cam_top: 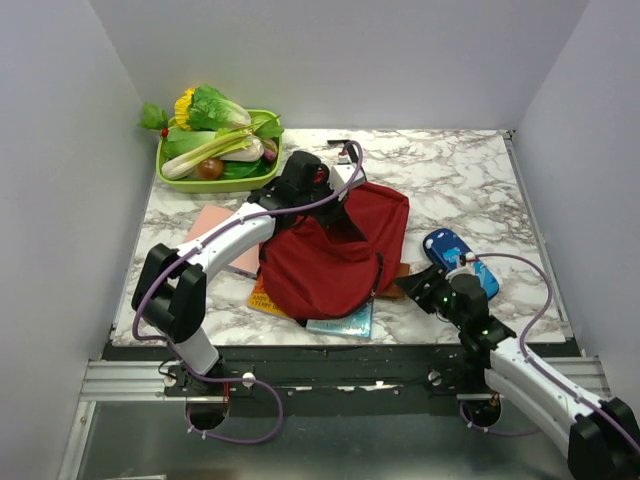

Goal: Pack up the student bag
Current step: Pick up the personal item from the center of the board, then place the personal item in the student bag.

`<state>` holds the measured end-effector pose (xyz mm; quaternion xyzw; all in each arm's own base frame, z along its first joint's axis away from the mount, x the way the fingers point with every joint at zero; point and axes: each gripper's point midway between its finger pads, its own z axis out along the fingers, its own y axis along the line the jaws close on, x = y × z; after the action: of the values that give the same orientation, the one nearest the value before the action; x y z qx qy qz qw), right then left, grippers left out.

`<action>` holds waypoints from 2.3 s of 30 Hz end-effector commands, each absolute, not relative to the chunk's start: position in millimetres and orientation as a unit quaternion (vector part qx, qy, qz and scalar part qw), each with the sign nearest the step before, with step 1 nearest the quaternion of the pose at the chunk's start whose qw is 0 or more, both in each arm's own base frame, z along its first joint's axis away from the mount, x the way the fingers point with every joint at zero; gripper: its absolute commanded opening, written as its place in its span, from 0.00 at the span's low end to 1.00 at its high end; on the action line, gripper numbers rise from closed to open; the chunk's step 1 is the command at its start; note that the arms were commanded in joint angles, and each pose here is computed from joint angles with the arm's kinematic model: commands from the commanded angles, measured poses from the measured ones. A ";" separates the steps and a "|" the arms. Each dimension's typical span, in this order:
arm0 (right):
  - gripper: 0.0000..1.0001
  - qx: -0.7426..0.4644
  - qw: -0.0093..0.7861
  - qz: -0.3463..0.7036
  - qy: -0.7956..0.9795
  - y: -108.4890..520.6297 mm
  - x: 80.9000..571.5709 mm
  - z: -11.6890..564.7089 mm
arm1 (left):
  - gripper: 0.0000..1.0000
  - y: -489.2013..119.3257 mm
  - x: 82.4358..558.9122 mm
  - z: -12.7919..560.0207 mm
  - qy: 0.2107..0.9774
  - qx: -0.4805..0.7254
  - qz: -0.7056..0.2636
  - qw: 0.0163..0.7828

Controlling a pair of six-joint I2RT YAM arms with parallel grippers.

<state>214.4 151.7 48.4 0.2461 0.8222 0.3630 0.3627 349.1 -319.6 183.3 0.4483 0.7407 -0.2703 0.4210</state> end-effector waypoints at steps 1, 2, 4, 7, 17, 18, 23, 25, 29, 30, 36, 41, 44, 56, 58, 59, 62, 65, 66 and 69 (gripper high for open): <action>0.63 0.224 0.364 0.440 0.790 167.9 202.1 74.6 | 0.00 -321.2 334.4 198.9 0.724 0.457 -0.281 0.433; 0.63 0.222 0.367 0.445 0.786 167.8 200.7 75.6 | 0.00 -320.4 334.2 198.4 0.724 0.457 -0.279 0.434; 0.62 0.221 0.370 0.450 0.782 166.7 197.8 72.9 | 0.00 -320.4 331.2 197.7 0.723 0.458 -0.281 0.433; 0.62 0.228 0.356 0.437 0.793 164.9 195.5 60.6 | 0.00 -320.7 328.9 197.5 0.723 0.460 -0.282 0.432; 0.61 0.214 0.297 0.356 0.860 161.8 191.4 25.2 | 0.00 -320.9 328.2 202.4 0.715 0.465 -0.282 0.440; 0.61 0.212 0.299 0.355 0.860 161.9 193.0 26.7 | 0.00 -321.1 328.3 202.3 0.715 0.464 -0.283 0.440; 0.47 0.211 0.319 0.351 0.855 160.5 201.3 33.9 | 0.00 -321.2 328.0 202.5 0.716 0.461 -0.285 0.440; 0.32 0.207 0.320 0.351 0.856 161.0 202.2 34.8 | 0.00 -322.3 328.6 204.5 0.716 0.458 -0.287 0.441; 0.04 0.185 0.336 0.348 0.856 161.8 207.0 50.6 | 0.00 -324.7 334.4 210.4 0.718 0.449 -0.287 0.449; 0.01 0.178 0.343 0.346 0.855 161.4 208.6 58.7 | 0.00 -325.4 336.5 209.4 0.721 0.444 -0.286 0.448; 0.01 0.138 0.415 0.325 0.839 143.7 207.3 136.7 | 0.00 -333.6 350.0 216.3 0.719 0.430 -0.286 0.465; 0.01 0.128 0.416 0.326 0.839 137.9 192.6 171.0 | 0.00 -343.1 364.0 225.6 0.713 0.421 -0.283 0.485; 0.01 0.119 0.430 0.345 0.826 141.0 191.7 194.8 | 0.00 -347.0 368.5 225.4 0.712 0.421 -0.280 0.488; 0.01 -0.126 0.290 0.544 0.777 255.1 200.6 213.1 | 0.00 -362.0 367.3 220.8 0.703 0.427 -0.284 0.492; 0.01 -0.142 0.283 0.568 0.759 264.9 204.6 217.9 | 0.00 -360.6 366.0 218.8 0.705 0.427 -0.283 0.491; 0.01 -0.150 0.260 0.580 0.758 269.4 202.5 211.8 | 0.00 -359.8 364.1 215.4 0.707 0.428 -0.283 0.488; 0.01 -0.158 0.247 0.598 0.746 275.4 203.3 210.6 | 0.00 -357.5 361.4 212.4 0.708 0.431 -0.281 0.484; 0.01 -0.144 0.226 0.601 0.753 279.0 206.6 197.0 | 0.00 -355.9 360.4 214.4 0.706 0.432 -0.280 0.486; 0.01 -0.141 0.208 0.605 0.755 280.9 207.1 189.3 | 0.00 -356.1 359.0 214.9 0.706 0.433 -0.281 0.486; 0.01 -0.120 0.198 0.603 0.763 284.2 215.4 181.2 | 0.00 -355.2 357.1 219.6 0.702 0.434 -0.282 0.489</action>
<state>216.5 275.5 177.2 -0.1080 0.7820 0.5746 0.2161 359.4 -351.6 194.1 0.4347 0.7249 -0.2761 0.4575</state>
